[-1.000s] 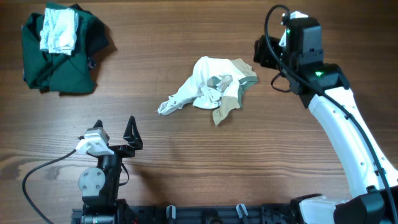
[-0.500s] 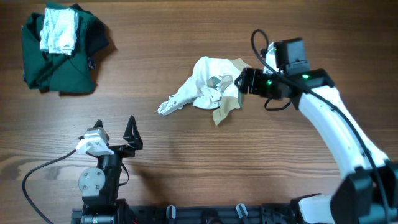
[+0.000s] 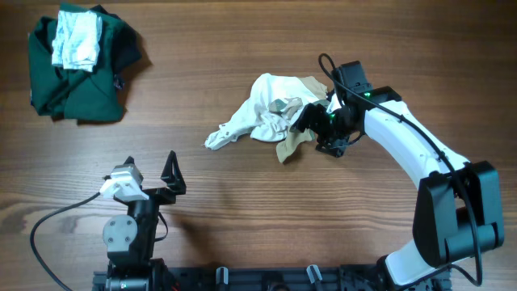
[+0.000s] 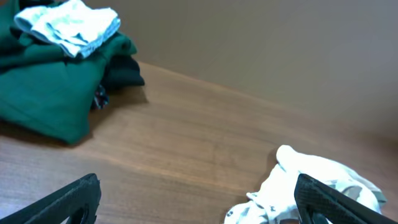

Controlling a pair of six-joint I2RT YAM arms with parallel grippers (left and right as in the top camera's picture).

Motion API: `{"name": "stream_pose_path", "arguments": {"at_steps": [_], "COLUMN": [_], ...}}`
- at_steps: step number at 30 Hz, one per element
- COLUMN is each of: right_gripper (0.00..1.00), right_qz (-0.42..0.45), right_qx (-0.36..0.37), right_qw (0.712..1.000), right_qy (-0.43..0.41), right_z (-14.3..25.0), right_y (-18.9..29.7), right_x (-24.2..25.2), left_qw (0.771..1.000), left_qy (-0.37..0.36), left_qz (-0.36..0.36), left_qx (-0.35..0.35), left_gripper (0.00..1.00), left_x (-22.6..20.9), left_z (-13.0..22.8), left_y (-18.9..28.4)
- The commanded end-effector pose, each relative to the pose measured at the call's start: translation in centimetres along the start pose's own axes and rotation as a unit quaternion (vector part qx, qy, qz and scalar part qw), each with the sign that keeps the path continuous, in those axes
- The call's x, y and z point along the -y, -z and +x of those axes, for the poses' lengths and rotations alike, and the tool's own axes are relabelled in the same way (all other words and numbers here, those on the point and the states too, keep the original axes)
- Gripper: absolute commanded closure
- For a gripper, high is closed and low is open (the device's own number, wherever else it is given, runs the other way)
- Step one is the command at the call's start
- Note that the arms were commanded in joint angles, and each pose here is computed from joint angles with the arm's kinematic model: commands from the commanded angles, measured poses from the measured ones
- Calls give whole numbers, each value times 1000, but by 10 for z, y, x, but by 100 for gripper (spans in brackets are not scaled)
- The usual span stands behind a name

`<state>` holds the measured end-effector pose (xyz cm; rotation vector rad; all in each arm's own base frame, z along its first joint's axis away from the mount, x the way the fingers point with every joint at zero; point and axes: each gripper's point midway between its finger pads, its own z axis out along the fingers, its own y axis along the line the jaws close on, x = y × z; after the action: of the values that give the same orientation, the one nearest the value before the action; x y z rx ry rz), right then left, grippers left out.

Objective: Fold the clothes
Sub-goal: 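Regrasp the shirt's beige edge with the right gripper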

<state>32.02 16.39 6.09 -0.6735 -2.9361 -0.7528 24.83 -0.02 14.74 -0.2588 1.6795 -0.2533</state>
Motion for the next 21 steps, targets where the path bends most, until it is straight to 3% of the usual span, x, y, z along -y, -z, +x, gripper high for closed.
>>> {"name": "stream_pose_path", "arguments": {"at_steps": [1, 10, 21], "right_gripper": [17, 20, 18], "right_qz": [2, -21, 35], "right_qx": [-17, -7, 40], "right_qw": [999, 1000, 996], "right_qy": [-50, -21, -72], "right_z": [9, 24, 20], "right_y": [-10, -29, -33], "right_x": [3, -27, -13], "left_qw": [999, 996, 995], "left_qy": [1, 4, 5], "left_qz": [-12, -29, -34], "left_qx": [-29, -82, -96], "left_gripper": [0, 0, 0], "left_x": [-6, -14, -16], "left_z": [15, 38, 45], "left_y": [-3, -7, -7]}}
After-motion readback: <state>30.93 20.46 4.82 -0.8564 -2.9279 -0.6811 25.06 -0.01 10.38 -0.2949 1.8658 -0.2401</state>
